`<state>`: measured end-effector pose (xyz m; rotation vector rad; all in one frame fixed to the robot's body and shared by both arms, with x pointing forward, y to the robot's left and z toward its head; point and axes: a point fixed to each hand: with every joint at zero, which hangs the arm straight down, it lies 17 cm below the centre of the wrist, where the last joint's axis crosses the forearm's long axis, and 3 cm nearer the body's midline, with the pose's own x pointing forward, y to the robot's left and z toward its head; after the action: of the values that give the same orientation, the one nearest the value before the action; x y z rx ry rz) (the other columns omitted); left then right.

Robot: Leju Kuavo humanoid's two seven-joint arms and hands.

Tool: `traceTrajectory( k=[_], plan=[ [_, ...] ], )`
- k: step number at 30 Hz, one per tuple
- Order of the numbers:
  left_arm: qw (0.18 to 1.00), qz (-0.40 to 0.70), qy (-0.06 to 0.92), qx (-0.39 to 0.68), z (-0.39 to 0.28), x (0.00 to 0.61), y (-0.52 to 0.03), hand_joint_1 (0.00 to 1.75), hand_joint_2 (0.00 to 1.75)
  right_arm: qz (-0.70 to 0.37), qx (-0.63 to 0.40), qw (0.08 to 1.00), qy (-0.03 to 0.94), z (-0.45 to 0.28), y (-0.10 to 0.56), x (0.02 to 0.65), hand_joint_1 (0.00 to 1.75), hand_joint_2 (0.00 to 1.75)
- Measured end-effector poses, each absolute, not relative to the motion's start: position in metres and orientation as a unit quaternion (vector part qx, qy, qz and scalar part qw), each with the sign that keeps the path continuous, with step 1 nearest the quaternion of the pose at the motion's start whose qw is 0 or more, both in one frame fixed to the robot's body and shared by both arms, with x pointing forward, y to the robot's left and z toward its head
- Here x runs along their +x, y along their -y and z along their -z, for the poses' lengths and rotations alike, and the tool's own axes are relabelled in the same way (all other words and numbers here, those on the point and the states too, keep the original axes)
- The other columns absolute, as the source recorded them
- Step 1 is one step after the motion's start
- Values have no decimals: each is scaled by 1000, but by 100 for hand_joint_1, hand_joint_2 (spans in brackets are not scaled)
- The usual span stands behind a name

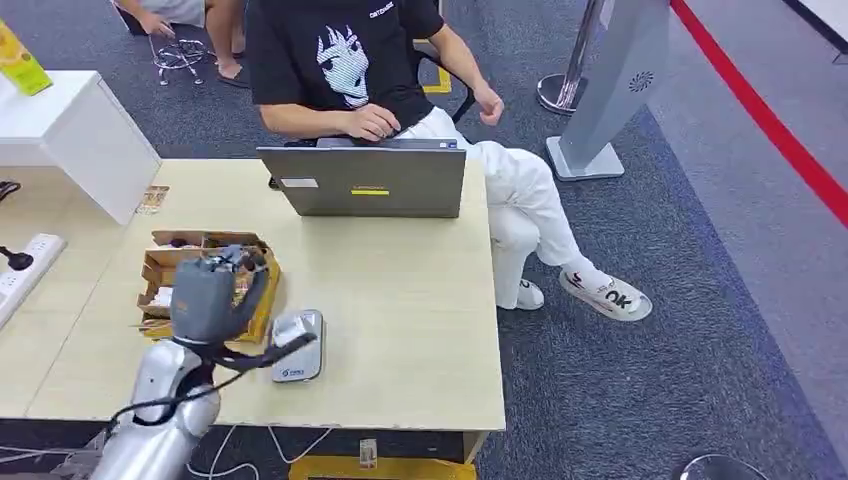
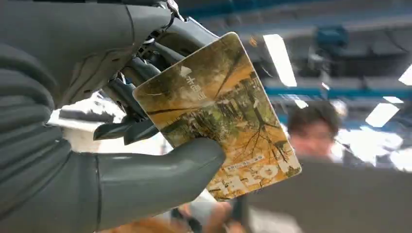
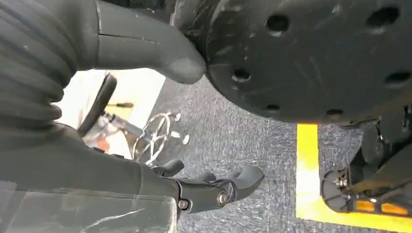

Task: Pass the card to the sensor for recognition and then transmit it.

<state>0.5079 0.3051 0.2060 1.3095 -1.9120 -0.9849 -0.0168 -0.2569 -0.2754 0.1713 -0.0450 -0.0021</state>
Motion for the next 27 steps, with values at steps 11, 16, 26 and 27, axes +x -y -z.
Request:
traceTrajectory(
  k=[11, 16, 26, 27],
  plan=[
    [296, 455, 767, 343, -138, 398, -158, 175, 175, 21, 85, 996, 17, 275, 247, -29, 0, 175],
    [292, 457, 769, 338, -139, 395, -154, 175, 175, 24, 84, 996, 17, 275, 248, -28, 0, 175],
    [296, 476, 760, 328, -129, 390, -151, 175, 175, 28, 84, 996, 17, 275, 248, -28, 0, 175],
    [299, 486, 753, 328, -121, 386, -152, 175, 175, 29, 84, 996, 17, 275, 248, -28, 0, 175]
  ],
)
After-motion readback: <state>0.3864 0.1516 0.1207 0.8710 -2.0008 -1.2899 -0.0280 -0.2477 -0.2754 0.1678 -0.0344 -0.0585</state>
